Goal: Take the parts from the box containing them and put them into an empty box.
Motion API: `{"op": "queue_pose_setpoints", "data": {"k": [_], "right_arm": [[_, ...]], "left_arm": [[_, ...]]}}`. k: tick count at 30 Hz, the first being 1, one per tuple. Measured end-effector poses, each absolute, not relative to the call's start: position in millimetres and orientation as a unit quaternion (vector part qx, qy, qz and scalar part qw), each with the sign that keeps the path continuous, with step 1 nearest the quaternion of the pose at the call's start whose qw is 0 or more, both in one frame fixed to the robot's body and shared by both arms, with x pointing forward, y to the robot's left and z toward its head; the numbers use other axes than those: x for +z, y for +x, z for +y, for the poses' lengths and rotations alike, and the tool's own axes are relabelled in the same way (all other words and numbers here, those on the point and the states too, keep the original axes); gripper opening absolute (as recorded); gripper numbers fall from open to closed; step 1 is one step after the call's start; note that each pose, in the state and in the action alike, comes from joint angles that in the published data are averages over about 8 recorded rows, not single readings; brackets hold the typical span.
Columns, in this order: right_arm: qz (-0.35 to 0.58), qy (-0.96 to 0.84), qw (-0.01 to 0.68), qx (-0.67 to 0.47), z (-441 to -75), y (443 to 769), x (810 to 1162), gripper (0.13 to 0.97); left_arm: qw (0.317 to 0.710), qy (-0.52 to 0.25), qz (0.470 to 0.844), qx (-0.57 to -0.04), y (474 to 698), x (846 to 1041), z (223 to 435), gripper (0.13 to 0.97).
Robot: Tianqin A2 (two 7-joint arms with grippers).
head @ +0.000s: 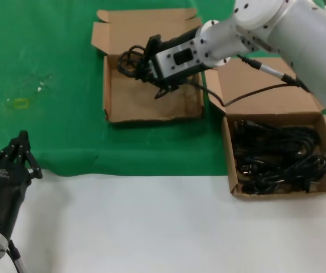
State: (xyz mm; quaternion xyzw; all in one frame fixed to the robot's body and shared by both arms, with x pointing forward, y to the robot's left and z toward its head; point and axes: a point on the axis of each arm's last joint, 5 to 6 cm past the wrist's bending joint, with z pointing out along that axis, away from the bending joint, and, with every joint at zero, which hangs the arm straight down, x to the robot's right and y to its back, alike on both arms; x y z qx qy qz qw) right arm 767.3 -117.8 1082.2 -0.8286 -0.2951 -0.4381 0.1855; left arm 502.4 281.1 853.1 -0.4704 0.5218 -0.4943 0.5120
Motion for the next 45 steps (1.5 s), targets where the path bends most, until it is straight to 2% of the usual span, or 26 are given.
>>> {"op": "queue_pose_setpoints", "data": {"k": [26,35,43,45], "right_arm": [[-0.288,-0.832,0.18,-0.438,-107,763,1052,0.19],[-0.28,-0.832,0.191,-0.44,-106,763,1054,0.267],[-0.268,-0.832,0.211,-0.438,-110,765,1065,0.415],[-0.266,-0.832,0.213,-0.438,-110,765,1066,0.415]], "left_arm": [[0.512,-0.47,0.522,-0.494,502,853.1,281,0.144],[0.512,-0.47,0.522,-0.494,502,853.1,281,0.144],[0.512,-0.47,0.522,-0.494,502,853.1,281,0.144],[0.512,-0.47,0.522,-0.494,502,853.1,281,0.144]]}}
